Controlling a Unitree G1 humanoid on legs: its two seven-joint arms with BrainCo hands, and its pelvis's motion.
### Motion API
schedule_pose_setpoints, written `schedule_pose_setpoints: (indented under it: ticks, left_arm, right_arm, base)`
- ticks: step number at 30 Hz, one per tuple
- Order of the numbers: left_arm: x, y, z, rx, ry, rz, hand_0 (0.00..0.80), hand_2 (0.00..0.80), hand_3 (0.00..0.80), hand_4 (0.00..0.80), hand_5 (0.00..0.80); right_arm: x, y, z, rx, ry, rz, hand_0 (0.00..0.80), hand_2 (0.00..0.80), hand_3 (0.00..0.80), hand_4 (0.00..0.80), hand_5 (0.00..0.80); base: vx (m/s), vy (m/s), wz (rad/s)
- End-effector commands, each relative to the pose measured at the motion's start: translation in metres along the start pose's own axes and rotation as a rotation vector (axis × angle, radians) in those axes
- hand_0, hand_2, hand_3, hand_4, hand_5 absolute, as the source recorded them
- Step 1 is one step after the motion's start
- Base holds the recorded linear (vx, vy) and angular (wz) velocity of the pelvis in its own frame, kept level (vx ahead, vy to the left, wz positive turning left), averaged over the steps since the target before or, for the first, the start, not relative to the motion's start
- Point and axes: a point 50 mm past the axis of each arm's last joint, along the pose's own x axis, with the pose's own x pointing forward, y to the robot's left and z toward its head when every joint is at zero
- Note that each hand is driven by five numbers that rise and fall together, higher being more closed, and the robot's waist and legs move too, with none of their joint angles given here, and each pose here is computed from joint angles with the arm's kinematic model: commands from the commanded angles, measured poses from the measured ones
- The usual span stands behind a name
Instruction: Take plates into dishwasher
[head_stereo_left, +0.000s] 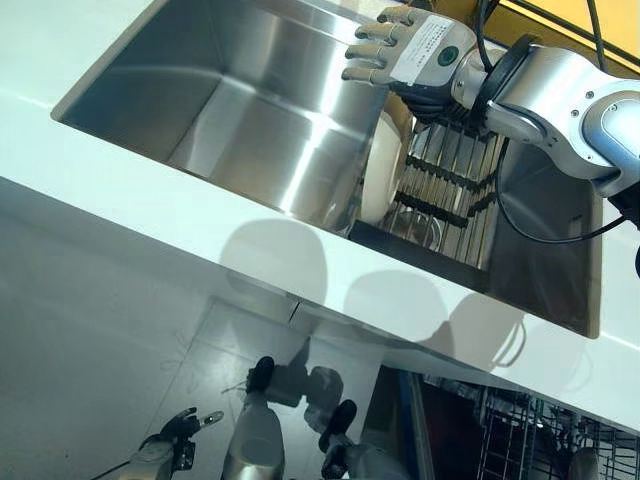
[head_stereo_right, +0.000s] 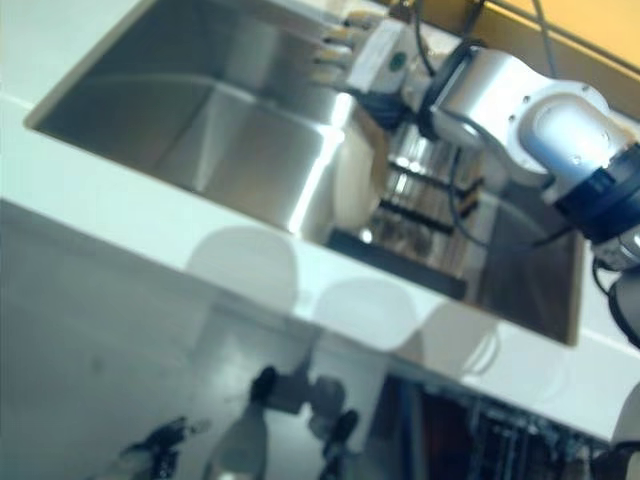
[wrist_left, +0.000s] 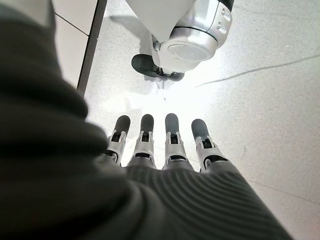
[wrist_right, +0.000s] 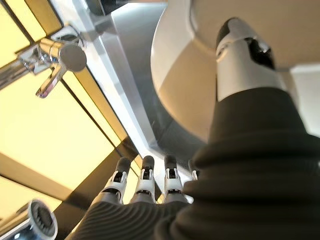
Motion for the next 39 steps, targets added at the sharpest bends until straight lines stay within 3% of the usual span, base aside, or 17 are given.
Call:
schedule_pose_setpoints:
  ticks: [1,26,28,30,31,39]
  left_arm:
    - [-0.002,0.014,0.008,-0.025,-0.048,0.038,0.0,0.0,0.0,0.0,0.0]
    - [-0.001,0.008,0.011,-0.078,-0.081,0.023,0.0,0.0,0.0,0.0,0.0]
    - [-0.001,0.007,0.012,-0.081,-0.086,0.018,0.0,0.0,0.0,0.0,0.0]
    - [-0.001,0.007,0.012,-0.084,-0.089,0.014,0.0,0.0,0.0,0.0,0.0]
    - [-0.001,0.007,0.012,-0.087,-0.09,0.013,0.0,0.0,0.0,0.0,0.0]
    - [-0.001,0.009,0.01,-0.09,-0.085,0.014,0.0,0.0,0.0,0.0,0.0]
  right_arm:
    - [-0.005,-0.017,-0.012,-0.108,0.044,0.004,0.0,0.0,0.0,0.0,0.0]
    - [-0.001,-0.001,0.026,-0.077,-0.117,0.096,0.0,0.0,0.0,0.0,0.0]
    - [-0.001,0.0,0.029,-0.077,-0.127,0.107,0.107,0.107,0.107,0.107,0.107]
    - [-0.001,0.003,0.031,-0.083,-0.133,0.134,0.505,0.505,0.505,0.505,0.505]
    - [-0.001,0.005,0.031,-0.085,-0.136,0.153,0.8,0.8,0.8,0.8,0.8]
    - [0.0,0.019,0.029,-0.074,-0.11,0.214,0.8,0.8,0.8,0.8,0.8]
  base:
    - [0.0,0.0,0.0]
    - [0.0,0.0,0.0]
    - [0.0,0.0,0.0]
    - [0.0,0.0,0.0]
    - [0.0,0.0,0.0]
    - [0.004,0.002,-0.03]
